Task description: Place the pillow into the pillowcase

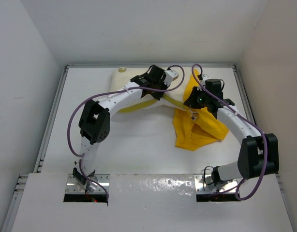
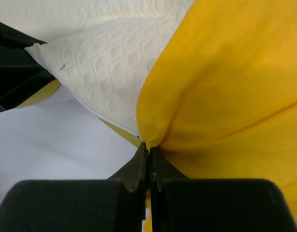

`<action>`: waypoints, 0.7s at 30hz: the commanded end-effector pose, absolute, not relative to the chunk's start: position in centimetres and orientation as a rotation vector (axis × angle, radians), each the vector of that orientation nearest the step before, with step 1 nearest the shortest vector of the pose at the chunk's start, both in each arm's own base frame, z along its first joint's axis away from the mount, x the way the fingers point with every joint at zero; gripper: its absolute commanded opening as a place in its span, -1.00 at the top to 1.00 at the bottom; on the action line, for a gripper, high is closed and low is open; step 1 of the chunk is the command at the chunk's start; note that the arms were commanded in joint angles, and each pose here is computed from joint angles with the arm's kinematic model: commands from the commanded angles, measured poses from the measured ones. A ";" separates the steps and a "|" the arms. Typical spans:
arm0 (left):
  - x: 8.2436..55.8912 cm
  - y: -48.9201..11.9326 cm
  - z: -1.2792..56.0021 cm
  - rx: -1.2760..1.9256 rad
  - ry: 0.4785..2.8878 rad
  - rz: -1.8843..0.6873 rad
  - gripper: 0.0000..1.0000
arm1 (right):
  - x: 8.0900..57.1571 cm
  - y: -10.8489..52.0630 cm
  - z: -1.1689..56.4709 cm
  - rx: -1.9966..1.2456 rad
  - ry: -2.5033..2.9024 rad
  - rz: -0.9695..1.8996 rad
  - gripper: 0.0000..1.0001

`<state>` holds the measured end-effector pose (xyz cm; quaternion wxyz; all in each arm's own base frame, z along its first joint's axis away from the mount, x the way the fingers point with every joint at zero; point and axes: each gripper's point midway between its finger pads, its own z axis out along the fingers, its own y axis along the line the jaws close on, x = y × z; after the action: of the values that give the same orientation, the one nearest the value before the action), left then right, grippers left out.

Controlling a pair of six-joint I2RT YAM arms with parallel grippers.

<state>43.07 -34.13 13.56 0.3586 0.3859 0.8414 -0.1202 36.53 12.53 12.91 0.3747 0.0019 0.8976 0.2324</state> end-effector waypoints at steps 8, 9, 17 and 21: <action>40.6 -38.7 20.1 1.139 1.949 -0.513 1.00 | 40.5 16.8 19.5 0.014 2.102 0.801 1.00; 40.0 -39.0 19.0 1.177 1.949 -0.509 1.00 | 40.7 17.4 19.3 0.002 2.109 0.798 1.00; 37.1 -37.8 13.7 1.210 2.071 -0.549 0.99 | 38.0 16.1 13.8 0.083 2.320 0.701 0.29; 37.6 -36.6 15.2 1.184 2.076 -0.554 0.68 | 37.4 14.0 14.1 0.042 2.396 0.541 -0.40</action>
<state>37.35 -34.84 8.41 0.2724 0.4563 0.8315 -0.1618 37.17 14.66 11.98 0.3242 0.0358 0.9156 0.2353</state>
